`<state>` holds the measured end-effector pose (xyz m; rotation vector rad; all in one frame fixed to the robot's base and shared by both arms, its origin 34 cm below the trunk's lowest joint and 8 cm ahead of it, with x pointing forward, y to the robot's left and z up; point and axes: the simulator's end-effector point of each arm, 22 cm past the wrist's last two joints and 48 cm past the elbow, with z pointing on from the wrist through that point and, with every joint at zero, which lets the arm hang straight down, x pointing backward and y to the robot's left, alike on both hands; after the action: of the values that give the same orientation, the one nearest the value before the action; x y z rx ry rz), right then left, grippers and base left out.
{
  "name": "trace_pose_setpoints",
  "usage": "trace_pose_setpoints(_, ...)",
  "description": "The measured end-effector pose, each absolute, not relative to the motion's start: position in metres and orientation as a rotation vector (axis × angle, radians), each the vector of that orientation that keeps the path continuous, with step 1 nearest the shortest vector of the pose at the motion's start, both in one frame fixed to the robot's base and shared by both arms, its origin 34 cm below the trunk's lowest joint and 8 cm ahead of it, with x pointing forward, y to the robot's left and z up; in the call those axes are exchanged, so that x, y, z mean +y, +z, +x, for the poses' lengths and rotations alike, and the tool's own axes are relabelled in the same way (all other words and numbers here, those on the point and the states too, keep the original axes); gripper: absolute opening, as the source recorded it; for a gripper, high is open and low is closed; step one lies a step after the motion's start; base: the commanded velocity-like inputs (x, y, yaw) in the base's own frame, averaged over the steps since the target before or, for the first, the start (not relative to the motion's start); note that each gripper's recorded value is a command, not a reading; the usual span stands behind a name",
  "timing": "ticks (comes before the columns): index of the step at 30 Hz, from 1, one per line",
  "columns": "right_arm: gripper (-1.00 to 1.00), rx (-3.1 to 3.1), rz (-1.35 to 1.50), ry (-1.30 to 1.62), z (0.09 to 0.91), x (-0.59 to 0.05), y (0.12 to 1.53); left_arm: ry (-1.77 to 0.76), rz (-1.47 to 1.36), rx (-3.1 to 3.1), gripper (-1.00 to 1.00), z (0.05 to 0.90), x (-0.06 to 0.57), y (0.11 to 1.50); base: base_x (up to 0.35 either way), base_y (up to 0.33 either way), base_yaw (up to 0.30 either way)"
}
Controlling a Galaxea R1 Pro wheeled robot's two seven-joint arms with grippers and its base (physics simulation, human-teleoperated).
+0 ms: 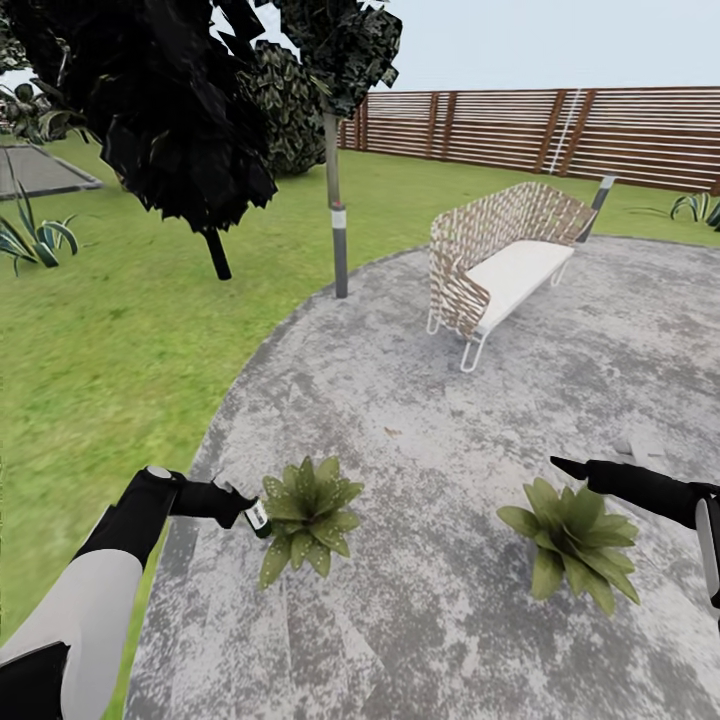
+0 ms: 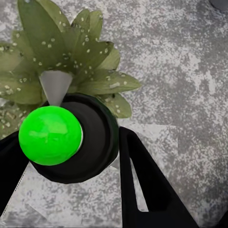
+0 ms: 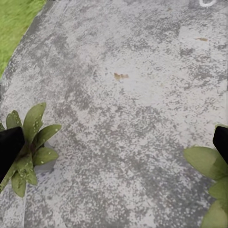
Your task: Pick up the pesticide atomizer in the garden and spray insectifuge to fully cover both potted plants in the garden.
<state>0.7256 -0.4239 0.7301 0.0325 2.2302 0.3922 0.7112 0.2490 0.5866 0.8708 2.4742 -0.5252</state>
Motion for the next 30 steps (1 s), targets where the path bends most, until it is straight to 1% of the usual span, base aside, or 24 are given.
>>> trace_pose_setpoints(4,1.0,2.225,0.031,0.391,0.726,-0.424,0.734,-0.392,0.841,2.478,-1.0,0.725,0.266,0.585,0.0,0.0,0.069)
trace_pose_setpoints(9,1.0,2.218,0.03,0.391,0.726,-0.424,0.738,-0.356,0.83,2.472,-1.0,0.729,0.27,0.588,0.0,0.0,0.069)
trace_pose_setpoints(22,1.0,2.2,0.026,0.39,0.726,-0.424,0.749,-0.364,0.83,2.459,-1.0,0.73,0.265,0.597,0.0,0.0,0.075)
trace_pose_setpoints(30,1.0,2.188,0.024,0.389,0.726,-0.424,0.755,-0.466,0.834,2.502,-1.0,0.706,0.24,0.576,0.0,0.0,0.105)
